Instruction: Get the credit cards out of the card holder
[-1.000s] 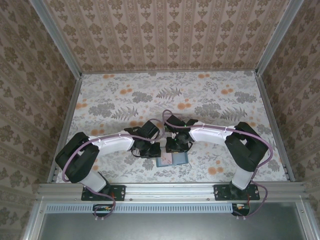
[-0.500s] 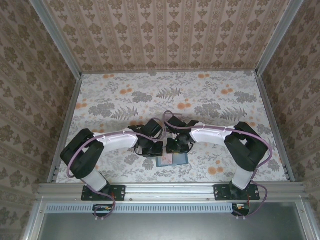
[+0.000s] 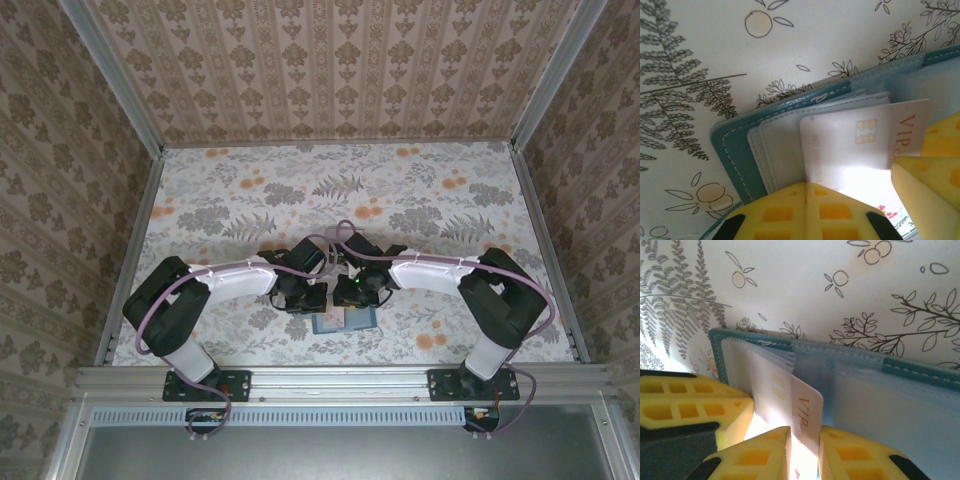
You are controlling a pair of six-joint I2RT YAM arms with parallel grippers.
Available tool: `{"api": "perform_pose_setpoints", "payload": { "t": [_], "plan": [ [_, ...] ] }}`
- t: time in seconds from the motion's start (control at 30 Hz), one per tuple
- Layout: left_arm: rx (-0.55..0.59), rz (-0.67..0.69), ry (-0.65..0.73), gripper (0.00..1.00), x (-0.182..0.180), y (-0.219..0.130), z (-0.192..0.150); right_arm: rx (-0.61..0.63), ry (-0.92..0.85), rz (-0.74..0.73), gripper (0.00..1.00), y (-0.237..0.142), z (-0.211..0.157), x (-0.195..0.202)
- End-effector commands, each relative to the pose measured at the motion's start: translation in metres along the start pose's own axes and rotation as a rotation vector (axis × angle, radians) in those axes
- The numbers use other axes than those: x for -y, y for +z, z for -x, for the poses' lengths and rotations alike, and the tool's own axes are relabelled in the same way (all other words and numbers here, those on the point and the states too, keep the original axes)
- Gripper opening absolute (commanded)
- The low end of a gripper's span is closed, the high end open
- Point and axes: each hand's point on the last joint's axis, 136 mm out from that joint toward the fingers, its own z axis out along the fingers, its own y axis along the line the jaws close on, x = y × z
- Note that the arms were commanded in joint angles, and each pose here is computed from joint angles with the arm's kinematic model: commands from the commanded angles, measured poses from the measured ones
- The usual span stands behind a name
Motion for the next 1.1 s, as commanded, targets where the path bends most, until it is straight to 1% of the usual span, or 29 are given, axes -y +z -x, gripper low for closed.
{"api": "perform_pose_setpoints", "payload": {
  "t": [0.0,0.1,0.23,0.43,0.7,0.83,1.07],
  "plan": [
    [-0.049,0.08,-0.003,0.07,-0.02,0.01,-0.012,0.004,0.011,0.065,0.19,-0.01,-0.001,-0.01],
    [-0.046,0.085,0.0,0.06,-0.021,0.008,-0.012,0.005,0.016,0.061,0.14,-0.009,0.0,-0.007],
    [-0.043,0.084,0.003,0.06,-0.02,0.007,-0.011,0.008,0.017,0.035,0.11,-0.01,0.0,0.001],
    [-0.041,0.086,0.006,0.06,-0.021,0.005,-0.012,0.024,-0.004,-0.063,0.1,-0.023,0.001,0.021],
    [-0.034,0.08,0.01,0.07,-0.018,0.003,-0.011,0.002,-0.047,-0.205,0.1,-0.039,-0.004,0.042],
    [-0.033,0.079,0.011,0.07,-0.018,0.003,-0.011,0.01,-0.064,-0.227,0.1,-0.046,-0.002,0.039],
    [-0.03,0.076,0.013,0.07,-0.018,0.003,-0.01,0.014,-0.084,-0.225,0.1,-0.046,-0.001,0.026]
  ]
}}
